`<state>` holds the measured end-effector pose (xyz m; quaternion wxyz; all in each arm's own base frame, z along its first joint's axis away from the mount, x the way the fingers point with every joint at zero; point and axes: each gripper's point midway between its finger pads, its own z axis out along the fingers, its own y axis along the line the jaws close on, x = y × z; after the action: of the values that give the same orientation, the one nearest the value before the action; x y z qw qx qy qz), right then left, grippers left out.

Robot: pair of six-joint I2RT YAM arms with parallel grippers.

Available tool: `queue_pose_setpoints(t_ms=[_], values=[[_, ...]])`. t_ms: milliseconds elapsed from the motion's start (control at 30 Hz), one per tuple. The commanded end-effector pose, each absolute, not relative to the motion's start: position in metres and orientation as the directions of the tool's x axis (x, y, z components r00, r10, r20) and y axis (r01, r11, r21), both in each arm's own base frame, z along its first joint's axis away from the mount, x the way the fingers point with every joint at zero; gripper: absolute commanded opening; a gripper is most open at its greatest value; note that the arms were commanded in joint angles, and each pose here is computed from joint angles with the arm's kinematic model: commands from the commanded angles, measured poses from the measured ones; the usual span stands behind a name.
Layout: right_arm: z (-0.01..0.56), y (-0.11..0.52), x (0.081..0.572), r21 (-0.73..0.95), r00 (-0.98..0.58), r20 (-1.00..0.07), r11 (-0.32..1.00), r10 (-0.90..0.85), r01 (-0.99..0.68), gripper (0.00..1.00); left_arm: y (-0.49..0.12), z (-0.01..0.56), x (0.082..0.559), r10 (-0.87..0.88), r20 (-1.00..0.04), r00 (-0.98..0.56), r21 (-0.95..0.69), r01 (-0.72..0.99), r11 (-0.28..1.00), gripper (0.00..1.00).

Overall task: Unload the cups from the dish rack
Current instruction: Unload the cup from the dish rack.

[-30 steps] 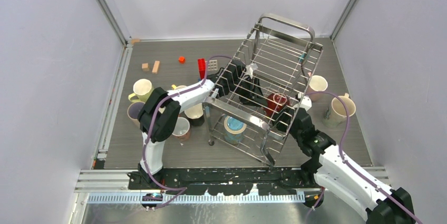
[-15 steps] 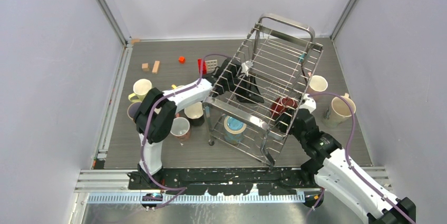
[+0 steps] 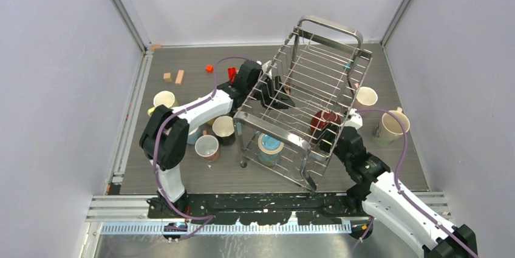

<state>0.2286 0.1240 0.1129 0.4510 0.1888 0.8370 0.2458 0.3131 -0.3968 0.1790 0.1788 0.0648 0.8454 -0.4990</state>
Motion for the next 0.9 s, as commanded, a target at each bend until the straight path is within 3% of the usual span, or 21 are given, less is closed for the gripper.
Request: queue_pose_setpoints(t_ms=[0, 567, 867], values=[[0.131, 0.137, 0.245, 0.658, -0.448, -0.670, 0.753, 0.593, 0.014, 0.09, -0.399, 0.204, 0.308, -0.066, -0.424, -0.903, -0.826, 0.355, 0.438, 0.42], [0.114, 0.141, 0.259, 0.623, -0.423, -0.714, 0.782, 0.558, -0.019, 0.38, -0.392, 0.204, 0.306, -0.053, -0.422, -0.905, -0.824, 0.359, 0.439, 0.42], [0.106, 0.143, 0.267, 0.598, -0.429, -0.728, 0.801, 0.535, -0.015, 0.40, -0.389, 0.205, 0.306, -0.048, -0.423, -0.905, -0.822, 0.361, 0.441, 0.42]])
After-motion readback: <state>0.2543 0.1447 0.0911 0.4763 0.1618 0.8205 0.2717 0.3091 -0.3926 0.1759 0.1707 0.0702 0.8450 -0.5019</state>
